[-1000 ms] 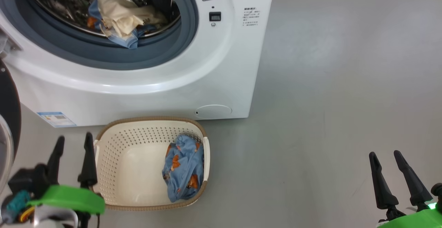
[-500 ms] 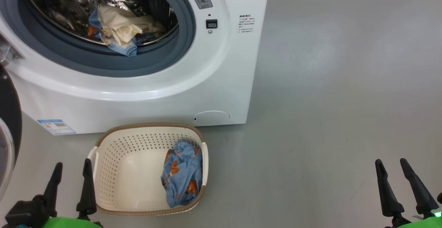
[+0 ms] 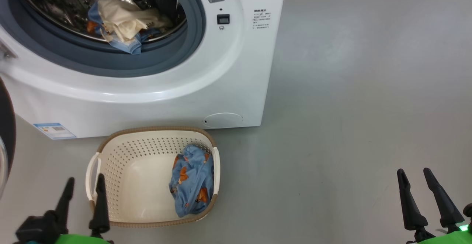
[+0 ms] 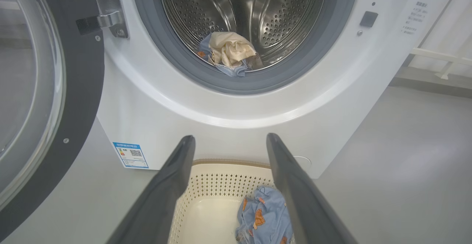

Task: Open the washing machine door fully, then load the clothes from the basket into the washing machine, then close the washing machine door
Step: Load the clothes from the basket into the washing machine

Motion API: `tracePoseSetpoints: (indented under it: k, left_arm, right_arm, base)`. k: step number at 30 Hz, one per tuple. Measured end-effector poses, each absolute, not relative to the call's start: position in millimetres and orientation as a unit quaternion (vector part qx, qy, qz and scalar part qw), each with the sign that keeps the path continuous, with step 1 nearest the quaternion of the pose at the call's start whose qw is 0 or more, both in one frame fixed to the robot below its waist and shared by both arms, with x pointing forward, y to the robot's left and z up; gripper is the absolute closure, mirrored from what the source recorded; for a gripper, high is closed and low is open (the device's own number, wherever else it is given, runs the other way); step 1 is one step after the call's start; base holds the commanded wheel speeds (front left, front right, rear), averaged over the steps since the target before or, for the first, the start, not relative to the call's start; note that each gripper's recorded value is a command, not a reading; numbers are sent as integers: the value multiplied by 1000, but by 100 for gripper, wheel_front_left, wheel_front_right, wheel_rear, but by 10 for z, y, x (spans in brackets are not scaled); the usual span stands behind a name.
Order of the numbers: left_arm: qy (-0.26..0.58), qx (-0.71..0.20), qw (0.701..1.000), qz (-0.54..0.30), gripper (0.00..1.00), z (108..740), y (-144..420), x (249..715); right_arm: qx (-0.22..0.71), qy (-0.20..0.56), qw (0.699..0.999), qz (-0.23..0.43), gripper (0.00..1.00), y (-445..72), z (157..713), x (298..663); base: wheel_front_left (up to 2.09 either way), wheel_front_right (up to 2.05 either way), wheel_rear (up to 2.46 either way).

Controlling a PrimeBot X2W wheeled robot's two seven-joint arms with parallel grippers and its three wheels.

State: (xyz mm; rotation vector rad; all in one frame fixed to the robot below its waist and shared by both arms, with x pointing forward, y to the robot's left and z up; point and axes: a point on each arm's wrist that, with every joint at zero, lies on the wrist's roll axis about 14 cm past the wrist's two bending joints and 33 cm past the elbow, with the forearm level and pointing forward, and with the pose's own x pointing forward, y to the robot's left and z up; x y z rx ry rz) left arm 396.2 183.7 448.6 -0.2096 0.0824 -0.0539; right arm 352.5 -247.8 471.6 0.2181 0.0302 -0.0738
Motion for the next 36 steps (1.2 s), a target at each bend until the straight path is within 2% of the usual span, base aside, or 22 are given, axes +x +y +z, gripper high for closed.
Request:
tracePoseSetpoints:
  k: [8, 18, 23, 36]
  left_arm:
    - [108, -122, 986, -43, 0, 4059, 1630, 3942]
    - [197, -118, 968, -102, 0, 3462, 1246, 4283]
    - [245, -110, 952, -146, 0, 3115, 985, 4484]
    - [344, -87, 915, -193, 0, 2305, 771, 4717]
  right_arm:
    - [121, 16, 992, -32, 0, -2385, 4672, 3671]
    - [134, 18, 991, -19, 0, -2237, 4565, 4060]
    - [133, 27, 991, -16, 0, -2208, 4435, 4273]
    - [127, 62, 990, -28, 0, -2244, 4022, 4539]
  base:
    - [0, 0, 0]
    - [0, 0, 0]
    - [0, 0, 0]
    - [0, 0, 0]
